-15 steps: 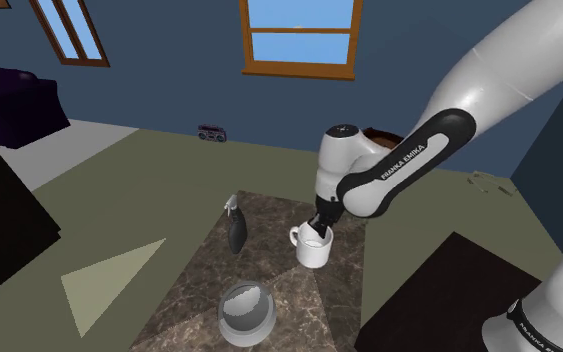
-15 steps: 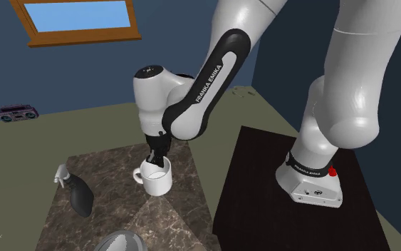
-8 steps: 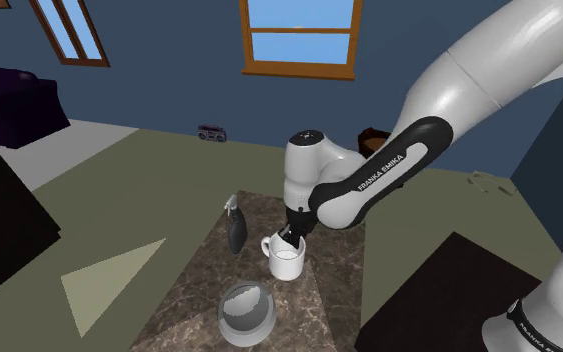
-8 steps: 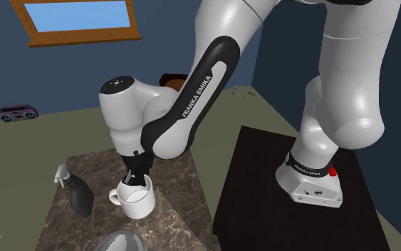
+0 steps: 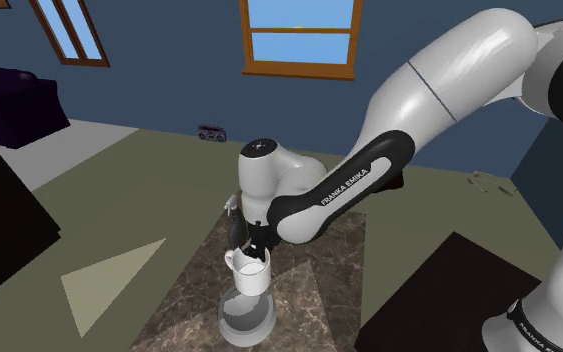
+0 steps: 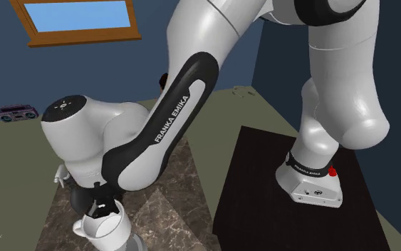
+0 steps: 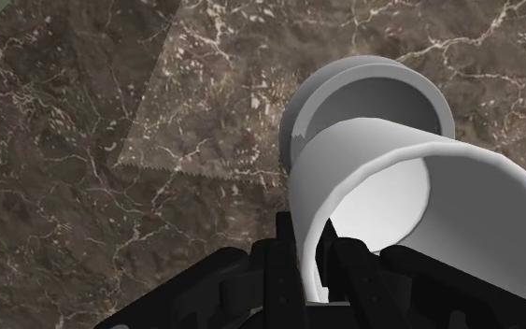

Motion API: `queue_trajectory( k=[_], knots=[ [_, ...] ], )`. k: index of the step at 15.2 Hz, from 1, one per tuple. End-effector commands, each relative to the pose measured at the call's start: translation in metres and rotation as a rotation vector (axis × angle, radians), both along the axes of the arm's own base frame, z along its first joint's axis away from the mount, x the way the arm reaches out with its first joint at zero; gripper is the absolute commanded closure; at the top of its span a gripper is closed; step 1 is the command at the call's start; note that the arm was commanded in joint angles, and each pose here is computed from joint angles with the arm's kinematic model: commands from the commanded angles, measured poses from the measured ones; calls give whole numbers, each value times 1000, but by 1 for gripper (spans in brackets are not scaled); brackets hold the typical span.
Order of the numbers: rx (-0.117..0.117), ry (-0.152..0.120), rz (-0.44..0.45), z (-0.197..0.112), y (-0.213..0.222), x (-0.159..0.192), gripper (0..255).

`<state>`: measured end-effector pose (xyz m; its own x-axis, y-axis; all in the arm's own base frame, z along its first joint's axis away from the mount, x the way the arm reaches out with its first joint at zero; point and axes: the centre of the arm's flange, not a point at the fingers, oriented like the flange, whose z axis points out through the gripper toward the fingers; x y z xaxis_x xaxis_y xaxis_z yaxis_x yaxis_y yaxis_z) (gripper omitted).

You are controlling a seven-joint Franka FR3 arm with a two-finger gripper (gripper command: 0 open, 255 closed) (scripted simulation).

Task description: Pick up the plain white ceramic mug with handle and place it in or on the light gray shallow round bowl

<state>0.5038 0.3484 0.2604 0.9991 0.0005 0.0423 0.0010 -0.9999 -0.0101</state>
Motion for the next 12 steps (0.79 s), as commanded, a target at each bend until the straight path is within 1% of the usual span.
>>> queue_trajectory(
  k=[1, 3, 12],
  knots=[
    [0, -1, -1, 1, 28, 5, 255],
    [0, -1, -1, 2, 45, 9, 255],
    [0, -1, -1, -45, 45, 9, 255]
  ],
)
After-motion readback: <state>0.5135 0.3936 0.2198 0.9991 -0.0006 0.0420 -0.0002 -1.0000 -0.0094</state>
